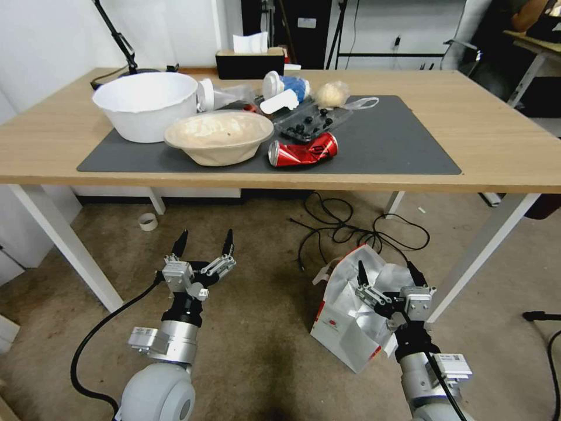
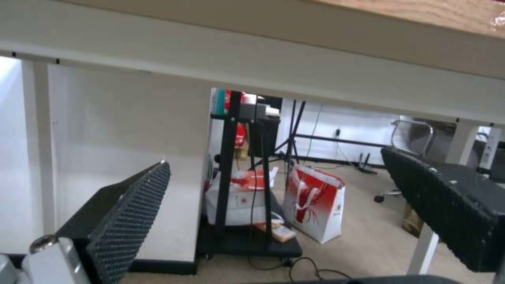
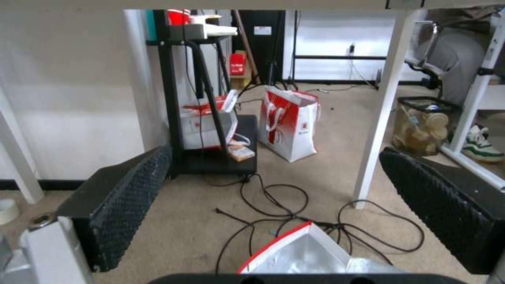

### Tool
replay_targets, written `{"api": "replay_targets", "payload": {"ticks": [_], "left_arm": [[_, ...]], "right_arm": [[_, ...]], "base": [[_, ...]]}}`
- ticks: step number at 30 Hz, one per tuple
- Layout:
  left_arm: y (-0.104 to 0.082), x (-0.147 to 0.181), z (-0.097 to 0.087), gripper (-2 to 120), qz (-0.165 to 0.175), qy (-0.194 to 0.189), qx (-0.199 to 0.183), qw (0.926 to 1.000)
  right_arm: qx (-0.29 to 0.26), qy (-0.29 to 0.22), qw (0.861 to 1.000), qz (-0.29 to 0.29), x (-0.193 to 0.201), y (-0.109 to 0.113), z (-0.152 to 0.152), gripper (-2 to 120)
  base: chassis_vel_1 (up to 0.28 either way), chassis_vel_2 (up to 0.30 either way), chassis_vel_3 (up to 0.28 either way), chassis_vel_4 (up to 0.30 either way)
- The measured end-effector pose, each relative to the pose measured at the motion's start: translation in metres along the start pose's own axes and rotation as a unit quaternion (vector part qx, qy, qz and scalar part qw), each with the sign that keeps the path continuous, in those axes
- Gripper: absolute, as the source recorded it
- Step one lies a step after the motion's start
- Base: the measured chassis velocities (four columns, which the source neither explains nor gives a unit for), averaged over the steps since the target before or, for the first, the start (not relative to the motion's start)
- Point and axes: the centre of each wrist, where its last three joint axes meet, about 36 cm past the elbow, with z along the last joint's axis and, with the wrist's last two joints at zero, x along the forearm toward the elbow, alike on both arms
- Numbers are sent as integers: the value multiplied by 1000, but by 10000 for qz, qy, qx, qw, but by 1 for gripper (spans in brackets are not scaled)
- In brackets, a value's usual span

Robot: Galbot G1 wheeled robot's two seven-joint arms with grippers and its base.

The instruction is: Pick up the food delivery bag from the floor and place it on the table.

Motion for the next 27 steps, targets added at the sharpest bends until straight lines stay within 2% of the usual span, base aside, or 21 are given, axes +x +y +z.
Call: {"api": "replay_targets", "payload": {"ticks": [27], "left_arm": [[1, 0, 0, 100, 39, -62, 28, 10000]], "right_arm": [[-51, -2, 10000, -24, -1, 3, 0, 100]], "base": [[0, 0, 0, 0]]}}
